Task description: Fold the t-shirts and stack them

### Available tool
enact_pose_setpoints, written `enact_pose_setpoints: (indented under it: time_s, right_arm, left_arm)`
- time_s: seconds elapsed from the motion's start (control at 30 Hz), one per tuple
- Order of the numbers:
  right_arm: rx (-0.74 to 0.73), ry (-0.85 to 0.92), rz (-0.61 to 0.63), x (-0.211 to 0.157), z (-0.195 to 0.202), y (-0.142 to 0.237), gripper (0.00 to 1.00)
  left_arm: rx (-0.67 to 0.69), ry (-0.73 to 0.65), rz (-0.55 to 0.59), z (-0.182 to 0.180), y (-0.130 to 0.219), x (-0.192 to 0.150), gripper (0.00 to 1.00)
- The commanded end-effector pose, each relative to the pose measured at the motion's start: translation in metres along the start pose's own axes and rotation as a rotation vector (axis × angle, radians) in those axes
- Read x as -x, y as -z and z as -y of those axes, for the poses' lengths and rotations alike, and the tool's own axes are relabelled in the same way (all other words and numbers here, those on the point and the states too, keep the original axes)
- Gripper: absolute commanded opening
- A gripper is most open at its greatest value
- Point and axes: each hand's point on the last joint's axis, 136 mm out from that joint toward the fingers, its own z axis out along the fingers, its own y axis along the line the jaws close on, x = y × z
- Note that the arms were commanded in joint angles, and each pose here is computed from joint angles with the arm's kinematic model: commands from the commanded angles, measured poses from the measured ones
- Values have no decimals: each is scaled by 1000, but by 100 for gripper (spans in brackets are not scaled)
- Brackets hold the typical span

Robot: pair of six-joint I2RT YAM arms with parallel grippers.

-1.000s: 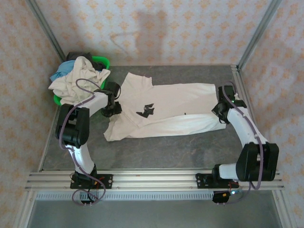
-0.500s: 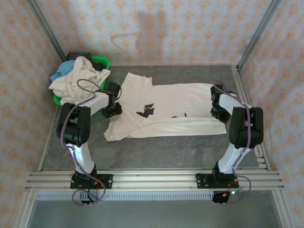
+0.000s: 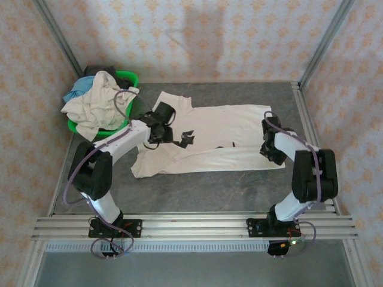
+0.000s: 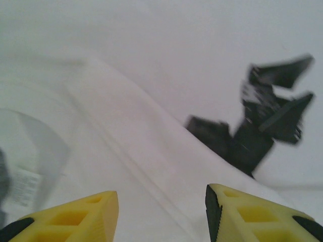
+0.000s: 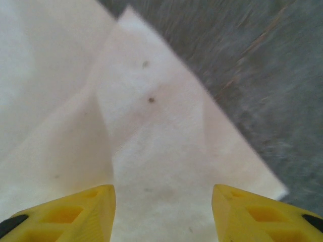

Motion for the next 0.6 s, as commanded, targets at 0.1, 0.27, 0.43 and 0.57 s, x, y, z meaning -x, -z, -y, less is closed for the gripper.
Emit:
enact_pose_setpoints:
  time_s: [0.1, 0.27, 0.43, 0.57]
  right_arm:
    - [63, -27, 2, 7, -16, -5, 53]
    - [49, -28, 12, 8, -11, -4, 53]
    - [44, -29, 14, 7, -7, -5, 53]
    - [48, -29, 12, 8, -7, -4, 53]
  left_arm:
    - [-4, -9, -118, 15, -38, -34, 50]
    - [-71, 24, -146, 32, -50, -34, 44]
    - [-88, 21, -159, 38, -53, -34, 22]
    - [-81, 25, -159, 36, -54, -34, 5]
